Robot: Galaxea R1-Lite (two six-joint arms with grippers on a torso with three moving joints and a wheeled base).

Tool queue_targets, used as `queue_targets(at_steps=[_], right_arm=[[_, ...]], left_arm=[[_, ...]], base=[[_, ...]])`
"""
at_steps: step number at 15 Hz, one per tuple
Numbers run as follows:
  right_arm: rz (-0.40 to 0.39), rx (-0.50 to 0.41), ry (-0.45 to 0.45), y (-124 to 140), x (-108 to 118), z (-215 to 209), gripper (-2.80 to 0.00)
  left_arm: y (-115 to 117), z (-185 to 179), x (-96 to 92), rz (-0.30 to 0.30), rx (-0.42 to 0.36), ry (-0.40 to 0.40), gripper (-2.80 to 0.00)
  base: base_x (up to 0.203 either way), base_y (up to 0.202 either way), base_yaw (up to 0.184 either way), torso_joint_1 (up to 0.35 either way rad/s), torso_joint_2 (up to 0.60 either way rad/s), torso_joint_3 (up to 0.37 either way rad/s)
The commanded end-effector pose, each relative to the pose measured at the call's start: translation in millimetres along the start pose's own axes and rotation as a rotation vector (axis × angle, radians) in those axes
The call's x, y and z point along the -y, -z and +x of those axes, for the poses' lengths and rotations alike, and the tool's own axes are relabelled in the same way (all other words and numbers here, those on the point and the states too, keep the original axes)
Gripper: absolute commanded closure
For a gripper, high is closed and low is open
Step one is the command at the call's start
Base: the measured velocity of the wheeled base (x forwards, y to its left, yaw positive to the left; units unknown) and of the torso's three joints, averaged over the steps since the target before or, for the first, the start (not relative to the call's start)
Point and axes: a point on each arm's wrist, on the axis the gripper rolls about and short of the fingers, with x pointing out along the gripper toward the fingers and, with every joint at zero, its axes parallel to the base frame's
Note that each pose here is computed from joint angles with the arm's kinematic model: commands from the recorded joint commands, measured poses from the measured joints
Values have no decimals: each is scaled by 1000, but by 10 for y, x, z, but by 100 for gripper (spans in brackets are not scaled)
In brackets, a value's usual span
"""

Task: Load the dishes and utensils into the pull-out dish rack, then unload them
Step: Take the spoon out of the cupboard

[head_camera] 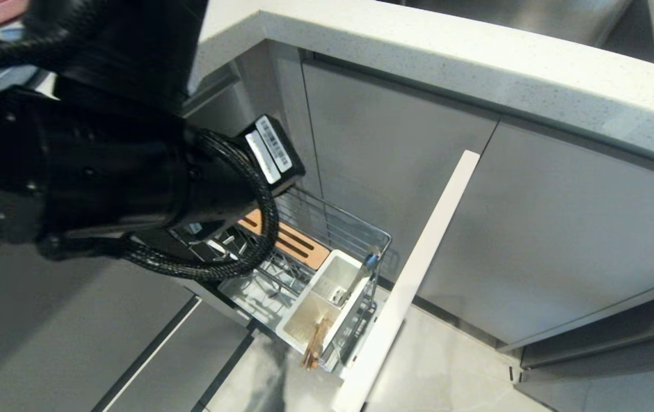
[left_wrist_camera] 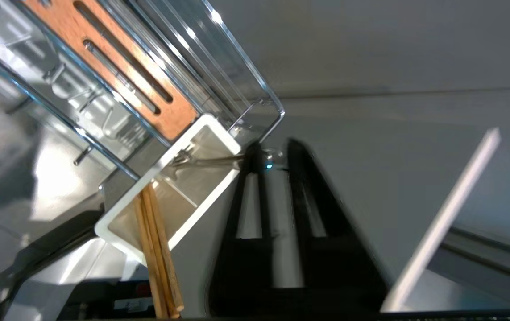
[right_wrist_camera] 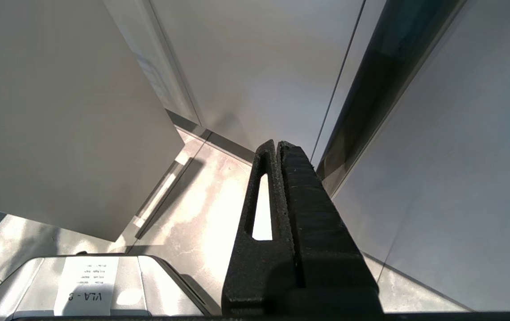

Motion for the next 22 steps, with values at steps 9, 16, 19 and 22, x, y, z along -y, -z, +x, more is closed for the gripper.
queue_targets(at_steps=[9, 16, 19, 22], right_arm=[[0, 3, -2, 4, 0, -2, 0], [0, 4, -2, 4, 0, -2, 0], [0, 4, -1, 4, 0, -2, 0], [0, 3, -1, 5, 0, -2, 0]], left_arm=[[491, 638, 178, -4, -239, -19, -280], [718, 928, 120, 45, -309, -108, -280], [814, 1056, 101, 60, -328, -139, -280], [866, 1163, 66, 70, -336, -169, -280]], base=[[0, 0, 0, 0, 0, 0], [0, 0, 0, 0, 0, 0], [0, 0, 0, 0, 0, 0], [0, 0, 0, 0, 0, 0]])
